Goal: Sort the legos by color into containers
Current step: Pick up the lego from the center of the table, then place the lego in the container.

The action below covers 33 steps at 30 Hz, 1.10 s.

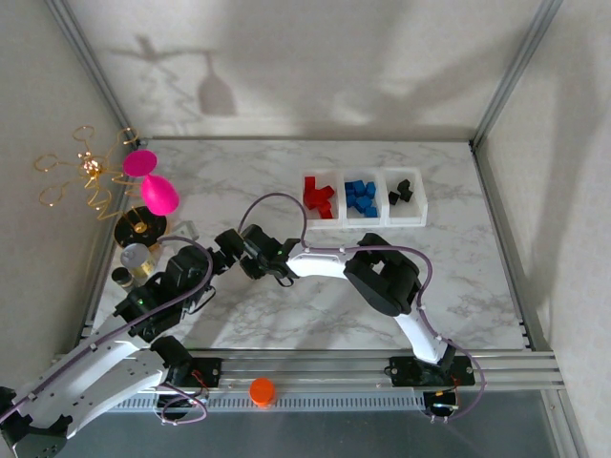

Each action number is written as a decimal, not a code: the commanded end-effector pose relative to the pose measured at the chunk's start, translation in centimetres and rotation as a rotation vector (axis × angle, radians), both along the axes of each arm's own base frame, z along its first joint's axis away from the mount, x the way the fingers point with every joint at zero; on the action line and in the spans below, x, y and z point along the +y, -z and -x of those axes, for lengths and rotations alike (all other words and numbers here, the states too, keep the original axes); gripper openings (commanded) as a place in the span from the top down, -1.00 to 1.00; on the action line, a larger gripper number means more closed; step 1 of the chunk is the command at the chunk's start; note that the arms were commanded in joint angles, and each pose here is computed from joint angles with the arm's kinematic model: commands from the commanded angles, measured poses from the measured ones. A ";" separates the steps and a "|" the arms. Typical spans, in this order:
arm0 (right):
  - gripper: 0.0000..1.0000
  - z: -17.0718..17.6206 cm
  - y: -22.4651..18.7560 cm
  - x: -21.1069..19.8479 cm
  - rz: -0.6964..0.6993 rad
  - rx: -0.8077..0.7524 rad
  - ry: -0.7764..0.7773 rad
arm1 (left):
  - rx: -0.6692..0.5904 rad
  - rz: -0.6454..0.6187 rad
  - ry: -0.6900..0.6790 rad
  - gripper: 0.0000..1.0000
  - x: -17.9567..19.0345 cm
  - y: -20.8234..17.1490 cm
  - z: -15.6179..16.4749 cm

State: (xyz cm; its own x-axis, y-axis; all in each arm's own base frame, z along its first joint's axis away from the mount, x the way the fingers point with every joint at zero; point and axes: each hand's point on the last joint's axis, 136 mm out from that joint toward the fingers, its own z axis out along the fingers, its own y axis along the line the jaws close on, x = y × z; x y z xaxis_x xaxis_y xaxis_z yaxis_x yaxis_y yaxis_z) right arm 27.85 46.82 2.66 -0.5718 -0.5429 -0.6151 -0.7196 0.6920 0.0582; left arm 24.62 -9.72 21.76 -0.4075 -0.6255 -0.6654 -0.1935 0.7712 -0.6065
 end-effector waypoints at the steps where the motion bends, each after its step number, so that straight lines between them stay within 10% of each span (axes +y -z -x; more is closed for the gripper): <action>1: 0.42 0.2 -1.9 -0.6 -0.031 0.009 0.018 | -0.003 0.020 -0.013 -0.99 0.1 0.0 -0.2; 10: 0.49 -2.2 -7.7 -6.7 -0.157 0.015 0.175 | -0.019 0.052 0.064 -0.99 -2.5 -0.8 -1.5; 33: 0.51 -16.5 -10.9 -37.0 -0.111 -0.112 0.967 | -0.083 0.066 0.409 -0.99 -14.8 -2.4 -6.9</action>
